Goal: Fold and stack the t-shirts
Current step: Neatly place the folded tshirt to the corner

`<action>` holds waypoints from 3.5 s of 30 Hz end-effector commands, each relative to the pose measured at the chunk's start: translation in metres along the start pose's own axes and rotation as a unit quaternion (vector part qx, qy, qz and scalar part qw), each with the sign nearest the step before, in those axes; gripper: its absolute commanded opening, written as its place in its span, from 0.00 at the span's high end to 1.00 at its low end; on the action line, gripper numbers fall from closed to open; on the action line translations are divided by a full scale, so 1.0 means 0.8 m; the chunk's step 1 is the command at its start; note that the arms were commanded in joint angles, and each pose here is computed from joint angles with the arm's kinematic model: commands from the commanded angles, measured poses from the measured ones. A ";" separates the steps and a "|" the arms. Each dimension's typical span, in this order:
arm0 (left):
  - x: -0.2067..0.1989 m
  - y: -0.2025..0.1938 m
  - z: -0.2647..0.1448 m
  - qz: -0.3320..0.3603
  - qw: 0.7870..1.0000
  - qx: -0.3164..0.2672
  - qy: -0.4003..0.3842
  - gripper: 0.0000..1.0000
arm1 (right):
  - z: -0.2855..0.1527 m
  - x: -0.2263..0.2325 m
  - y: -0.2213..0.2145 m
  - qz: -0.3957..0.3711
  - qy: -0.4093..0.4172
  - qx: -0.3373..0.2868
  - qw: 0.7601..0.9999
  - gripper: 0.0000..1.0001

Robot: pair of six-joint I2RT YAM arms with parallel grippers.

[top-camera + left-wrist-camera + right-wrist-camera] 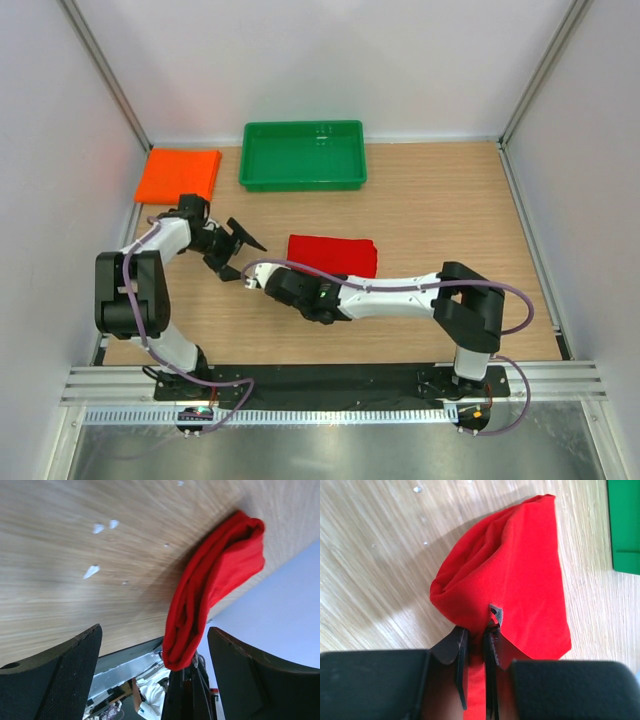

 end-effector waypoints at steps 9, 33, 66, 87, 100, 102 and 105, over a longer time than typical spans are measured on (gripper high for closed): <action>-0.061 -0.009 0.059 0.008 0.997 0.059 -0.050 0.11 | -0.029 -0.034 0.011 0.044 0.009 -0.034 0.998 0.99; -0.079 -0.010 0.137 0.014 0.994 0.042 -0.096 0.14 | -0.038 -0.067 0.001 0.096 0.004 -0.046 0.994 0.98; -0.083 0.007 0.154 0.117 0.991 0.003 -0.067 1.00 | -0.058 -0.089 -0.001 0.152 0.009 -0.062 0.986 0.72; -0.070 0.029 -0.074 0.319 0.871 -0.283 0.245 1.00 | -0.173 -0.126 -0.099 0.304 -0.045 -0.025 0.951 0.17; -0.138 0.091 -0.189 0.403 0.727 -0.414 0.370 1.00 | -0.190 -0.128 -0.125 0.323 -0.050 -0.041 0.944 0.16; -0.154 0.105 -0.191 0.415 0.722 -0.424 0.357 1.00 | -0.195 -0.130 -0.130 0.326 -0.057 -0.040 0.943 0.16; -0.175 0.121 -0.203 0.420 0.713 -0.443 0.345 1.00 | -0.198 -0.133 -0.136 0.334 -0.065 -0.038 0.940 0.16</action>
Point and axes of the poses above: each gripper's point midway between its finger pads, its own z axis out along the fingers, its own x axis along the line the jaws close on, y = z × x, the point moved 7 cm from there along -z, back along the fingers, and after that the axes turned 2 degrees about z, right-handed, at the moved point
